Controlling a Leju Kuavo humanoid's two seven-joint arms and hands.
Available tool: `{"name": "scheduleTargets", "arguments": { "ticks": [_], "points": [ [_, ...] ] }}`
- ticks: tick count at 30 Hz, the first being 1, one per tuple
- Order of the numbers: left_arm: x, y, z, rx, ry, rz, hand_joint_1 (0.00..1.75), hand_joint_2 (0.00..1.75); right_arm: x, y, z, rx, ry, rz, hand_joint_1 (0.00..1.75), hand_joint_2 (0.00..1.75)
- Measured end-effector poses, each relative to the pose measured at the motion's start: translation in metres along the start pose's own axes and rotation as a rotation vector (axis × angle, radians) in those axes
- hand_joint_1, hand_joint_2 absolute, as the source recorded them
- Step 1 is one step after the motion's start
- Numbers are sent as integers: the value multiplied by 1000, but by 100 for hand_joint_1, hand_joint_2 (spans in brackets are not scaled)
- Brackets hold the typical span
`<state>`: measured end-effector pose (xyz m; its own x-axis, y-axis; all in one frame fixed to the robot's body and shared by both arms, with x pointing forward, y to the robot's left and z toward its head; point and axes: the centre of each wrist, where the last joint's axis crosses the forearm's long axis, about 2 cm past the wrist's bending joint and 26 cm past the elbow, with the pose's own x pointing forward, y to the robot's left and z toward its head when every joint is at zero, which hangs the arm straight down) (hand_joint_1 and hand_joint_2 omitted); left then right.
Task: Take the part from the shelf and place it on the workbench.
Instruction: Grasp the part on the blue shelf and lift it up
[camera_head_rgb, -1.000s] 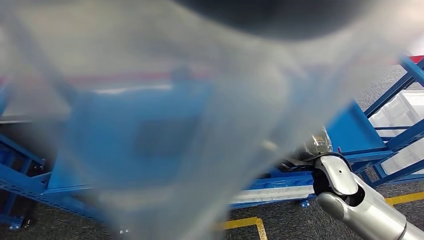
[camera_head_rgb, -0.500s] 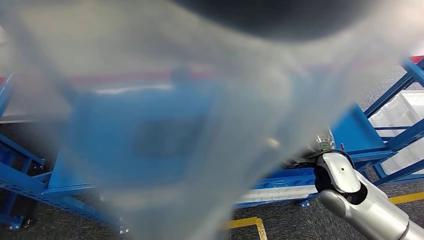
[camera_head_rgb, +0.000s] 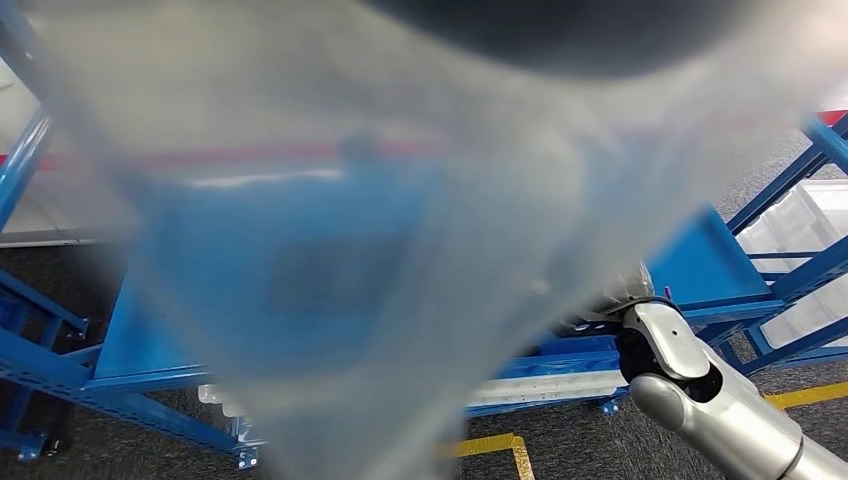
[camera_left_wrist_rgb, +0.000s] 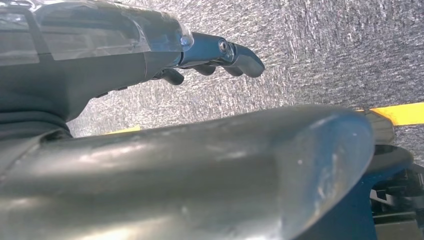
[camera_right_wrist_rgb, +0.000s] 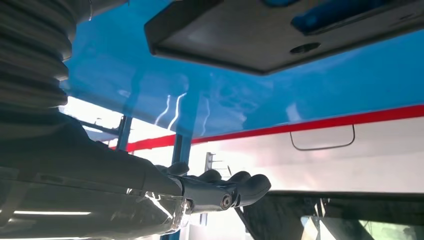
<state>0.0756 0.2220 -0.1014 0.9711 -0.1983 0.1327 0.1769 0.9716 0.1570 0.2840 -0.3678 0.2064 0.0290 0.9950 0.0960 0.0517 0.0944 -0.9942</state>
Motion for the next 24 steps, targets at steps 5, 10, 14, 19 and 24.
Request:
{"name": "scheduleTargets", "arguments": {
  "ticks": [5,10,14,19,24],
  "points": [
    [0,0,0,-9,6,-8,0,0,1,5,-1,48,8,-72,0,175],
    [0,-1,0,-15,4,-14,0,0,4,9,-3,67,-9,-97,0,175],
    [1,0,0,-14,0,-16,0,0,11,13,-6,62,-36,-114,0,175],
    [1,0,0,-13,-3,-16,0,0,22,19,-12,57,-61,-140,0,175],
    [1,1,0,-11,-3,-16,0,0,30,27,-13,73,-70,-150,0,175]
  ]
}}
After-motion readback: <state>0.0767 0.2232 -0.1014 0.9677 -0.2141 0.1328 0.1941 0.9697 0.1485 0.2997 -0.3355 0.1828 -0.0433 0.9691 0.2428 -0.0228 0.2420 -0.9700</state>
